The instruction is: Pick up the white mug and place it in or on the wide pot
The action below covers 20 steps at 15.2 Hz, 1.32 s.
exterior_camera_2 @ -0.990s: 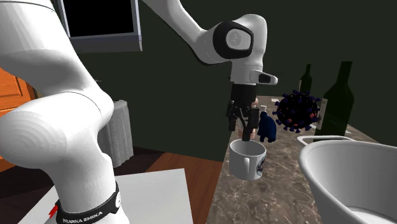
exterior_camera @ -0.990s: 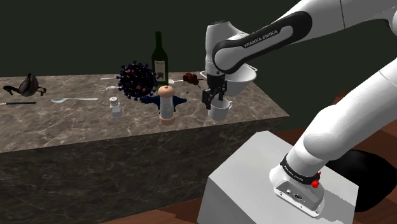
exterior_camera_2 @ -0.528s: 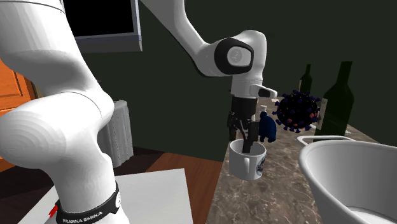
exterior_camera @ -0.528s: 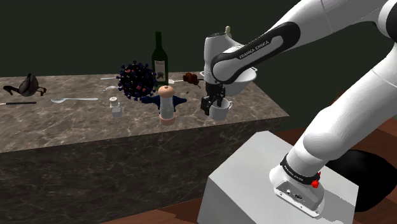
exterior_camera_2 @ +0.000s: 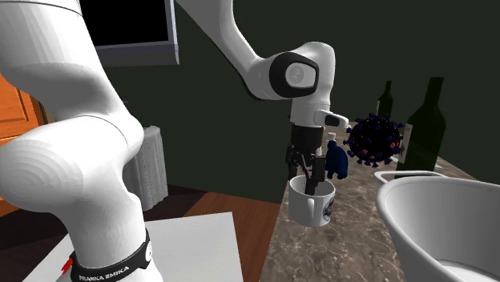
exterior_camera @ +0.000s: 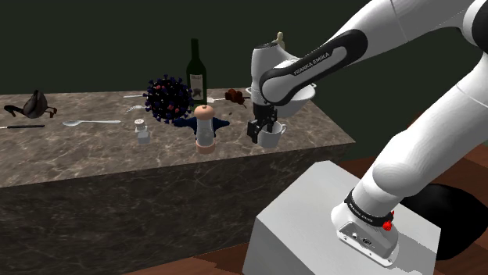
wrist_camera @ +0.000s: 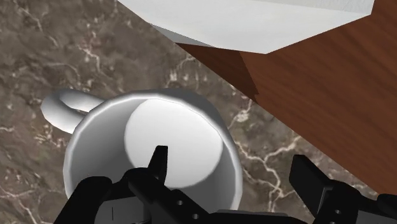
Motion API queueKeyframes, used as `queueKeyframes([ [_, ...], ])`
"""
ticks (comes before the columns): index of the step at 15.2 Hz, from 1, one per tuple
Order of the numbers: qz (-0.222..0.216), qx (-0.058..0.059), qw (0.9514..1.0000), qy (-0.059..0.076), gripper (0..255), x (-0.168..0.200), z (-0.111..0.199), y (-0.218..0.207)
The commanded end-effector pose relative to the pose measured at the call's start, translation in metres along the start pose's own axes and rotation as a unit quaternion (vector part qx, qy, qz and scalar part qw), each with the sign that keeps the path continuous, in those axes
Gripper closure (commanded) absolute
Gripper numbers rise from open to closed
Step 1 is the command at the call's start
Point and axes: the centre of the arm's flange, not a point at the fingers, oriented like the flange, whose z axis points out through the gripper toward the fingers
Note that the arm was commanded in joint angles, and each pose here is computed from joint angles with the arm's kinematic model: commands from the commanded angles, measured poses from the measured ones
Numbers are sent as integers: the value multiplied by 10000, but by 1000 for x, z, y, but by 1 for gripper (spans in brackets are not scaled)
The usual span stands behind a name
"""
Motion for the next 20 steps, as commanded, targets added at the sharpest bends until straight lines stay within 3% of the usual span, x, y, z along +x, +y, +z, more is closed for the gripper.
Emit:
queueKeyframes([
  [1, 0, 0, 10000, 0, 255, 0, 0, 0],
  [10, 0, 0, 10000, 0, 255, 0, 0, 0],
  [20, 0, 0, 10000, 0, 255, -5, -52, 4],
])
